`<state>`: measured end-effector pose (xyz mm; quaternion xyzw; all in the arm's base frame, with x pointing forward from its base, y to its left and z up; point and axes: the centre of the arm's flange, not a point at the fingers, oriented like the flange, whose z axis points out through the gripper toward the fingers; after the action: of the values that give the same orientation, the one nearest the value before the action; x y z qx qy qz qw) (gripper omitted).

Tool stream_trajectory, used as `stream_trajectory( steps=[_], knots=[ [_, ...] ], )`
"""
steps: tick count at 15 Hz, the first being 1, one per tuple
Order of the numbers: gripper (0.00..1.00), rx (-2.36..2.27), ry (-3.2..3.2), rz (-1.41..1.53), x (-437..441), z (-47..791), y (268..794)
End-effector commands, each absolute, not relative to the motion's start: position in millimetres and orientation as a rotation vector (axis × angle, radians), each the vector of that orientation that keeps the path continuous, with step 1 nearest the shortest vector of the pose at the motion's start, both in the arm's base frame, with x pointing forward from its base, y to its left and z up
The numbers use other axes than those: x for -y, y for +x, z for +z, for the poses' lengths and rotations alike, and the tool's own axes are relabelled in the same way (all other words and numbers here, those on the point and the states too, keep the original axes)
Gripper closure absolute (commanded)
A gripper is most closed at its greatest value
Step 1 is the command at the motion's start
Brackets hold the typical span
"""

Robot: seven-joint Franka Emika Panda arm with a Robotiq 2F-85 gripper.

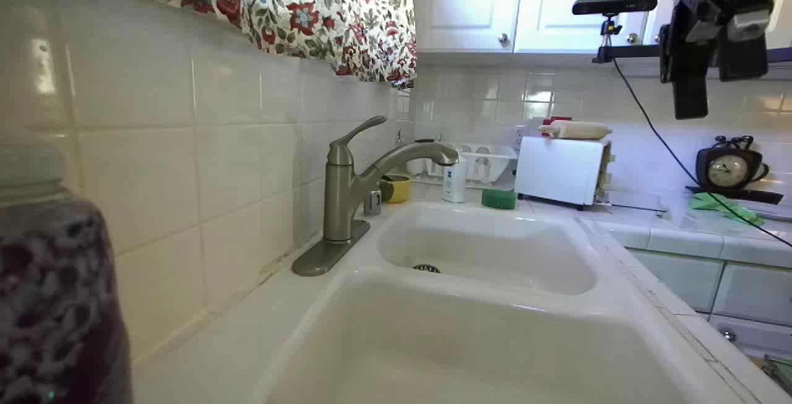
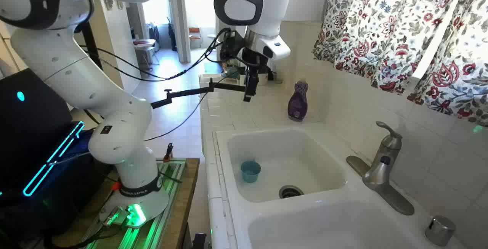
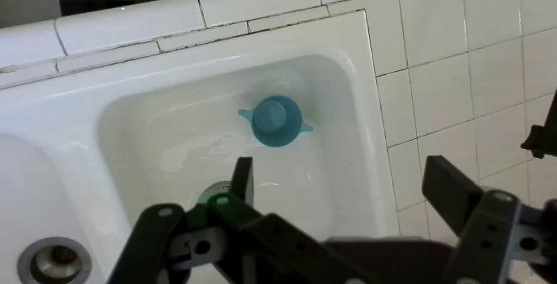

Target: Pour the soap into the sink

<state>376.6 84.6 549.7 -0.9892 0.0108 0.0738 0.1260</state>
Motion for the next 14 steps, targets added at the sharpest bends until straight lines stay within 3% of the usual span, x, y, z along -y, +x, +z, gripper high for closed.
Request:
stream_trajectory(
  steps=[1, 7, 14],
  knots=[
    [0.0, -0.031, -2.881, 0.215, -84.6, 549.8, 376.6],
    [0.0, -0.031, -2.881, 0.215, -84.6, 549.8, 376.6],
    [0.0, 0.373, -2.855, 0.101, -104.6, 508.4, 403.1]
  ],
)
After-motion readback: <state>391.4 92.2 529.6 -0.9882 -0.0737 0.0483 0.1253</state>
